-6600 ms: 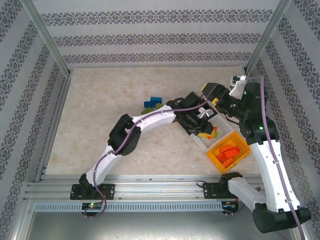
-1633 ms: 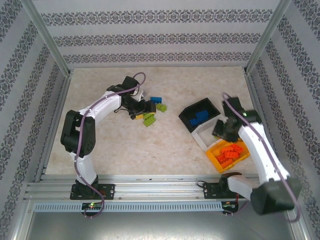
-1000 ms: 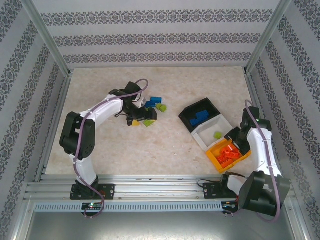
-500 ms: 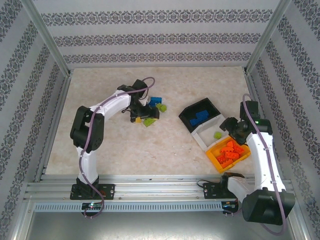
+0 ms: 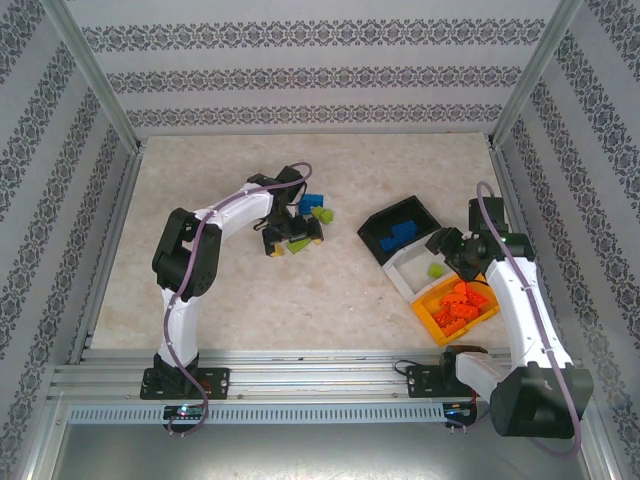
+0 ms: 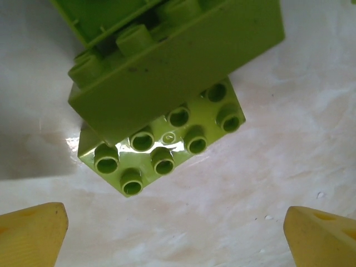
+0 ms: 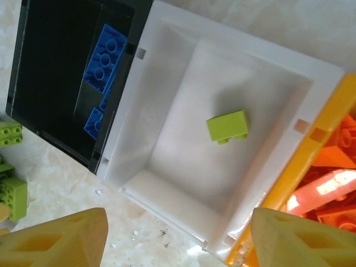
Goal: Sort the legos into containers by color
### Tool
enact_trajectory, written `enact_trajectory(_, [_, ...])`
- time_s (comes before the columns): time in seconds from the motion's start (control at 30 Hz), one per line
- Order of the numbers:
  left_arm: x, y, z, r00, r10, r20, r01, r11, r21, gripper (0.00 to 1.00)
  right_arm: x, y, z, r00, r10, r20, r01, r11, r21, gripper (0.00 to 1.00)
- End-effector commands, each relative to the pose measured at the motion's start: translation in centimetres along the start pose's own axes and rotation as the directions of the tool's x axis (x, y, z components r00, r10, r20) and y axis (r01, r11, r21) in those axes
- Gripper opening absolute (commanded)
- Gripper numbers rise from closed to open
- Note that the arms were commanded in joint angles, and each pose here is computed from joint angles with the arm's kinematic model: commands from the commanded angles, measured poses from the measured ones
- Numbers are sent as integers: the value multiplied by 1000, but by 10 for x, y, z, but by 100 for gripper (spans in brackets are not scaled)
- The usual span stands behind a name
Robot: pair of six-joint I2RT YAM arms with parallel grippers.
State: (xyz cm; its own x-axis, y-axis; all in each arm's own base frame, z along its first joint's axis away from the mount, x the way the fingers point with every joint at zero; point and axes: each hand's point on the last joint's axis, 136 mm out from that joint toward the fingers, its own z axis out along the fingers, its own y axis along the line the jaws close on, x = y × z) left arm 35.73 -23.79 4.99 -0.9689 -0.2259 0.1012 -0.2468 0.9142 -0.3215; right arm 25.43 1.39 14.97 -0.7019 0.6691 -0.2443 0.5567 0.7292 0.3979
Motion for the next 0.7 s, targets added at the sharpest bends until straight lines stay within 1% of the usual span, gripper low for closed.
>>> enact_trajectory(0.0, [-5,5,19,986,-168,-9,168,986,-4,100,0,8,7,1000,3,-9,-3,1000,-31,69])
enact_trajectory(0.13, [-15,7,20,972,-229,49,229,973,-3,100,0,12,10,1000,-17,-18,17,999,-43,70])
enact_trajectory(0.33, [-25,12,36,941,-331,67,331,943,-2,96,2,11,15,999,-37,-32,35,999,-40,70])
enact_trajectory(0.47, [-34,13,37,935,-342,94,345,939,-12,93,7,8,18,998,-47,-44,45,998,-34,70])
enact_trajectory(0.67, [-40,13,45,935,-345,78,347,938,-14,84,8,5,21,997,-61,-50,60,998,-27,70])
